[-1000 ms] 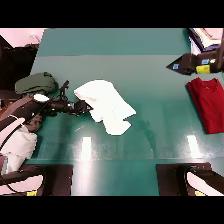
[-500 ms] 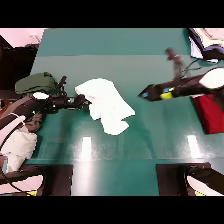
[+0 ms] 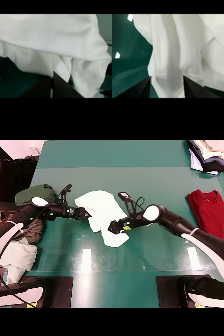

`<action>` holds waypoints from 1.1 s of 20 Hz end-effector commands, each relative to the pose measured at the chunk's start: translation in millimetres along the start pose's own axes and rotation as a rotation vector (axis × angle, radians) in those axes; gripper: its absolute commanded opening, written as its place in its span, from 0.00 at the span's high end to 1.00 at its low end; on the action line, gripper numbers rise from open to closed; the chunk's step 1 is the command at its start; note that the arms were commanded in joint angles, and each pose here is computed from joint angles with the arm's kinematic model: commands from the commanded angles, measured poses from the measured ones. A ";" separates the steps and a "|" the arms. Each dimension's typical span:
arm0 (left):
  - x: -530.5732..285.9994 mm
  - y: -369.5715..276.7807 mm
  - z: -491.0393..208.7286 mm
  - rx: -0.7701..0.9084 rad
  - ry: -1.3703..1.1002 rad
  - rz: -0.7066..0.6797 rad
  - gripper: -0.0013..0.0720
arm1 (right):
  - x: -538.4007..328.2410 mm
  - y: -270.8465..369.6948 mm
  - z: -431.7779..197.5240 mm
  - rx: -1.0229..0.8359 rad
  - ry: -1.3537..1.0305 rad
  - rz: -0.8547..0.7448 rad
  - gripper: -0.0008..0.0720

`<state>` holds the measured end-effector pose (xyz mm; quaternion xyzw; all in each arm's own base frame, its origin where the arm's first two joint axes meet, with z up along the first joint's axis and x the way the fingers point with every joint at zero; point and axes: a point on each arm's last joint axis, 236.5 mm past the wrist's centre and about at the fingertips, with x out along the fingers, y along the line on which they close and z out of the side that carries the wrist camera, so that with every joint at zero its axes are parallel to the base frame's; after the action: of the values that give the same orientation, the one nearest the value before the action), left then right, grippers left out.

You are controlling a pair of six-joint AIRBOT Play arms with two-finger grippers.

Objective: Fold the shirts.

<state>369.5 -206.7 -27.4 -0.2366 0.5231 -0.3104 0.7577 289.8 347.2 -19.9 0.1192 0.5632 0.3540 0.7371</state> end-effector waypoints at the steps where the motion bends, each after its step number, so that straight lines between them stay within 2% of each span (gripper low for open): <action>1: -0.9 6.5 -6.3 0.031 0.031 0.029 0.95 | 25.1 -1.5 -4.8 0.030 0.005 0.000 0.39; 2: -0.9 6.5 -6.4 0.031 0.032 0.029 0.95 | 26.3 -2.7 -5.7 0.031 0.008 -0.002 0.58; 3: -0.9 6.0 -7.4 0.031 0.036 0.027 0.95 | 25.1 -3.0 -5.0 0.025 0.006 -0.005 0.98; 4: -2.7 5.5 -8.2 0.030 0.040 0.027 0.95 | 17.3 -4.8 1.0 0.005 -0.014 -0.013 0.97; 6: -24.7 15.9 -1.7 0.053 0.024 0.115 0.95 | -20.4 -10.5 20.7 -0.040 -0.082 -0.048 0.97; 9: -106.8 10.4 35.5 0.218 -0.098 0.270 0.95 | -122.3 -34.7 53.5 -0.025 -0.251 -0.143 0.97; 11: -168.5 -22.4 54.7 0.318 -0.204 0.313 0.95 | -194.3 -55.9 59.2 -0.003 -0.363 -0.227 0.97; 15: -245.7 -108.4 63.3 0.510 -0.344 0.311 0.95 | -297.8 -71.5 54.7 0.060 -0.574 -0.312 0.97; 22: -364.5 -251.0 40.7 0.778 -0.525 0.315 0.95 | -446.5 3.4 37.2 -0.085 -0.840 -0.441 0.97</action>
<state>300.0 -114.6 336.8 0.0450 0.2345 -0.2916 0.9263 303.8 86.2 278.5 0.1270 0.2591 0.1613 0.9438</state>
